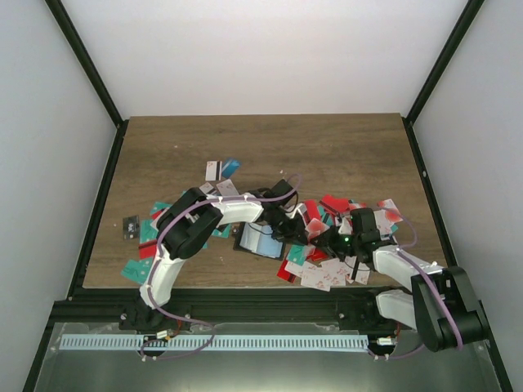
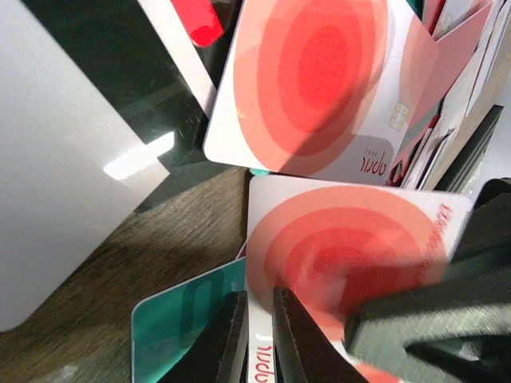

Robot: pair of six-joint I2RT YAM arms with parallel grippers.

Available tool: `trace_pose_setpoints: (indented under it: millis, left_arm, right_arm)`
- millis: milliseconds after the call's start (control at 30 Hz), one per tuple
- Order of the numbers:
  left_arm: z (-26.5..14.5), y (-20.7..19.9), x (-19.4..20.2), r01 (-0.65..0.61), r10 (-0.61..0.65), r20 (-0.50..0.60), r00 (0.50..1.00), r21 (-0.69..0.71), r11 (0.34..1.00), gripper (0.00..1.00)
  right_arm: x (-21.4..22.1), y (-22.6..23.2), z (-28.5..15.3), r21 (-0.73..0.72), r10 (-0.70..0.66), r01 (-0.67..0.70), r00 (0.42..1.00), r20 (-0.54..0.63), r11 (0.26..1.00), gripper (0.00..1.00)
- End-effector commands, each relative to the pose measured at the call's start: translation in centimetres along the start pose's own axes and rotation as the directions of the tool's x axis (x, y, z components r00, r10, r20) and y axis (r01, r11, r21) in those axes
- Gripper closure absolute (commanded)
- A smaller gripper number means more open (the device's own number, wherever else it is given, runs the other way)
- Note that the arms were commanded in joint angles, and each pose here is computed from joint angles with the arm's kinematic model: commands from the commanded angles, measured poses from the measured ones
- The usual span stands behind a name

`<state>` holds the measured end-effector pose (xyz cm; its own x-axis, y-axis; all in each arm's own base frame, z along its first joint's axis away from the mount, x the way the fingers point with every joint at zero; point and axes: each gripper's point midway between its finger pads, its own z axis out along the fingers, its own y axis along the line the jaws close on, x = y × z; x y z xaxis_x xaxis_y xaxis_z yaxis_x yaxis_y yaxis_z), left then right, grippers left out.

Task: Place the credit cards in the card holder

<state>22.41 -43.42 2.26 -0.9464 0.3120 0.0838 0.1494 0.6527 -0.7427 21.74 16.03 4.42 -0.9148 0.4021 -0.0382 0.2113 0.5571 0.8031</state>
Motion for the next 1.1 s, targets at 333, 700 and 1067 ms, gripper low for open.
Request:
trace_pose_setpoints:
  millis: [333, 700, 1067]
  left_arm:
    - [-6.5, -3.5, -3.8, -0.051, 0.051, 0.165, 0.985, -0.003, 0.999, 0.8]
    - [-19.3, -8.0, -2.9, -0.227, 0.192, 0.379, 0.905, 0.049, 0.973, 0.51]
    - [-26.8, -13.5, 1.0, -0.444, 0.28, 0.491, 0.825, 0.256, 0.859, 0.49]
  right_arm:
    - [-1.9, 6.3, -1.9, -0.09, -0.196, 0.197, 0.98, 0.02, 0.976, 0.99]
    - [-2.7, 17.8, -5.7, -0.426, -0.382, 0.377, 0.921, 0.079, 0.822, 0.99]
    - [-2.8, 25.9, -10.3, -0.627, -0.468, 0.464, 0.867, 0.174, 0.626, 0.99]
